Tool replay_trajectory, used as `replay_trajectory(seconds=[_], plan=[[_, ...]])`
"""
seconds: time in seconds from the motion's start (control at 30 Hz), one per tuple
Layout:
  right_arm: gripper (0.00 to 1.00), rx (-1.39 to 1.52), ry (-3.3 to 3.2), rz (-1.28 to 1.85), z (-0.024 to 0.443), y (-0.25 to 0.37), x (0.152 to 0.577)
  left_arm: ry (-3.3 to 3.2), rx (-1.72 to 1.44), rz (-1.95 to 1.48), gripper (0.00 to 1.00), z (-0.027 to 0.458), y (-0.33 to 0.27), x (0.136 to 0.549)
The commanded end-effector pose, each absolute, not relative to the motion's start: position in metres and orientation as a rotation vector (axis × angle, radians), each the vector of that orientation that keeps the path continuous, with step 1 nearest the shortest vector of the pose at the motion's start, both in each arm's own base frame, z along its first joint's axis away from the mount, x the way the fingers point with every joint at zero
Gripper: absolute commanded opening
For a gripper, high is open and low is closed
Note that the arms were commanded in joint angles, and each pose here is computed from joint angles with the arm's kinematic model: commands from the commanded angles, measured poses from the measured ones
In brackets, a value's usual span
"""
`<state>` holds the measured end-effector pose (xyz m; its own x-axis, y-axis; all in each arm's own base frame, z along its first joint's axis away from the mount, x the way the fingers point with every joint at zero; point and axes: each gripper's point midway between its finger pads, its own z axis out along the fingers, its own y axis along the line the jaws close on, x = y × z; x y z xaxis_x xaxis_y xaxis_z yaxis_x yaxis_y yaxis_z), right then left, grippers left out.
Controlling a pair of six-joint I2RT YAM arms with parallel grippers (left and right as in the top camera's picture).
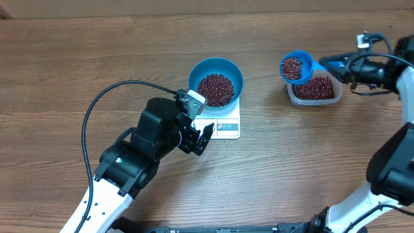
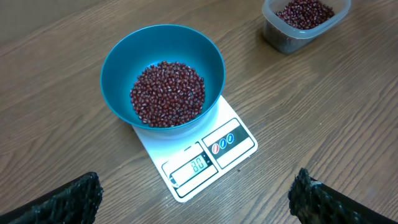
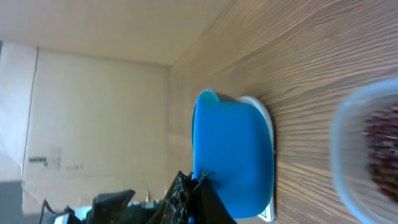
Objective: Scoop item into bowl and weigh 150g on scale
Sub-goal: 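Lift the filled scoop out of the tub with the right gripper, then carry the scoop over the teal bowl and tip beans in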
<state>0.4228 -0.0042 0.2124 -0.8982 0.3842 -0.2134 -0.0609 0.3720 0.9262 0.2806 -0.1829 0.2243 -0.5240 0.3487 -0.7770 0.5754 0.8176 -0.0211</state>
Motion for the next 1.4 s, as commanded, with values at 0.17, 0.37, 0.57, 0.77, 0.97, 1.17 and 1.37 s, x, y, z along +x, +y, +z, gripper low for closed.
replay_trajectory(seconds=[0.17,0.37,0.57,0.77,0.97,1.17,1.37], plan=[[0.04,0.03,2.217,1.602,0.242,0.057,0.418,2.181,0.667,-0.357,0.99,0.222,-0.183,0.281],[0.04,-0.057,2.272,1.543,0.243,0.084,0.42,2.179,0.666,-0.358,1.0,0.222,-0.183,0.281],[0.04,-0.17,2.293,1.504,0.252,0.113,0.42,2.178,0.666,-0.358,1.0,0.222,-0.183,0.281],[0.04,-0.268,2.34,1.376,0.255,0.136,0.424,2.177,0.666,-0.359,0.99,0.222,-0.183,0.281],[0.04,-0.322,2.395,1.245,0.251,0.156,0.427,2.178,0.666,-0.358,0.99,0.222,-0.183,0.281],[0.04,-0.329,2.45,1.129,0.242,0.172,0.43,2.177,0.666,-0.358,0.99,0.222,-0.183,0.282],[0.04,-0.344,2.457,1.072,0.24,0.191,0.432,2.177,0.666,-0.358,1.0,0.222,-0.183,0.282]])
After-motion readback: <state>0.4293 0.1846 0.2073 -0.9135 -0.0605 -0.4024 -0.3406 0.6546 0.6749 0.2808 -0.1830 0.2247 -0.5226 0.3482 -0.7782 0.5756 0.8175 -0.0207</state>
